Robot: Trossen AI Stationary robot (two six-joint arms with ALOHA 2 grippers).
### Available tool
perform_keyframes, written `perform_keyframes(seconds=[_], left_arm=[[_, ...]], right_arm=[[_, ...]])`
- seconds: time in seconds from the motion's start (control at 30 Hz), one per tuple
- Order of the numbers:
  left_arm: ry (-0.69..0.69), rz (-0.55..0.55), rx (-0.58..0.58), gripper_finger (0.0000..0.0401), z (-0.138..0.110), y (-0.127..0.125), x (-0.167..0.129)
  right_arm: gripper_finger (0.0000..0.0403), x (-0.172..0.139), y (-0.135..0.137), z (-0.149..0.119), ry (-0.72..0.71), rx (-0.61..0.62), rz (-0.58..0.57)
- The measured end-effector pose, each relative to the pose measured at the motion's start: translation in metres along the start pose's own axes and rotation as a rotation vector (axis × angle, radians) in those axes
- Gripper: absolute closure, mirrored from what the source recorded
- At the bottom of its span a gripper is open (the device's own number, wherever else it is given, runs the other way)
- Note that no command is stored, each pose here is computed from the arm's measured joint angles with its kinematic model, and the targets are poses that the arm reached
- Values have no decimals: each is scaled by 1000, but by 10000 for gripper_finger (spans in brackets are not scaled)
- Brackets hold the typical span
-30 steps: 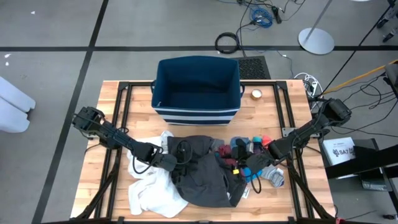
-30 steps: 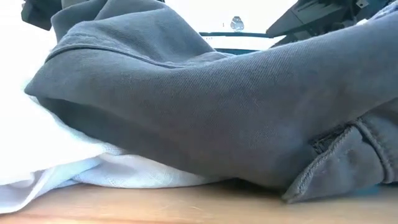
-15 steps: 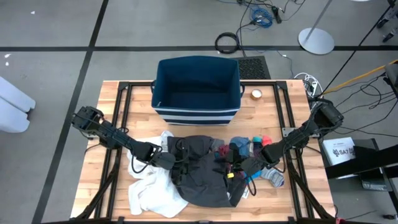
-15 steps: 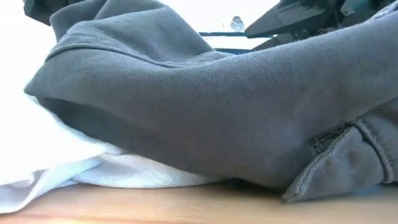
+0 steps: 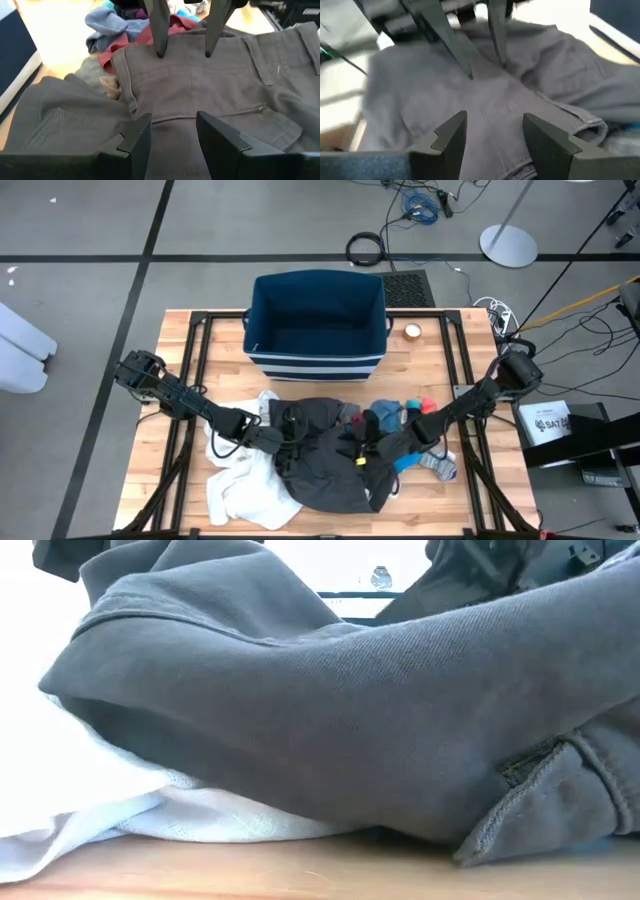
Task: Sort clothes
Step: Put the black shorts into the blue bin
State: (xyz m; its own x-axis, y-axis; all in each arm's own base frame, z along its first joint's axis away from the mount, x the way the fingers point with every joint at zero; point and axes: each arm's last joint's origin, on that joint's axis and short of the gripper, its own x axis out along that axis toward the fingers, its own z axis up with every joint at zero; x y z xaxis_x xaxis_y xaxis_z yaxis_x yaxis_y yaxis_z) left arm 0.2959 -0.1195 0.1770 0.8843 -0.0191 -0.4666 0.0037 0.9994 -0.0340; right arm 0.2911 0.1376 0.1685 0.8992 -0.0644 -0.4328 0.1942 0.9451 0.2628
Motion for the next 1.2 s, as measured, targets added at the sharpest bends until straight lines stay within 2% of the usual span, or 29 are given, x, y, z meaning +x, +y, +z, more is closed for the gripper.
perform_keyframes(seconds=[0.13,0.27,0.33,0.4,0.5,0.57,0.67,1.03,1.2], left_arm=[[4,1,1,237,0,0,0],[32,7,9,237,-3,1,0],[51,11,-5,237,-5,1,0],[74,17,-17,237,-8,1,-1],[82,19,-21,237,-9,1,-1],[82,19,-22,237,-9,1,-1],[81,19,-21,237,-9,1,-1],[81,22,-21,237,-9,1,-1],[81,22,-21,237,-9,1,-1]], right_arm=[[220,5,10,2,75,-136,-61],[220,1,29,10,81,-275,-130],[220,-4,37,16,72,-307,-185],[220,-9,42,20,62,-277,-266],[220,-12,39,26,105,-111,-330],[220,-11,34,26,143,-25,-346],[220,-8,30,27,190,34,-327],[220,-2,25,29,271,116,-271],[220,16,25,16,323,124,-224]])
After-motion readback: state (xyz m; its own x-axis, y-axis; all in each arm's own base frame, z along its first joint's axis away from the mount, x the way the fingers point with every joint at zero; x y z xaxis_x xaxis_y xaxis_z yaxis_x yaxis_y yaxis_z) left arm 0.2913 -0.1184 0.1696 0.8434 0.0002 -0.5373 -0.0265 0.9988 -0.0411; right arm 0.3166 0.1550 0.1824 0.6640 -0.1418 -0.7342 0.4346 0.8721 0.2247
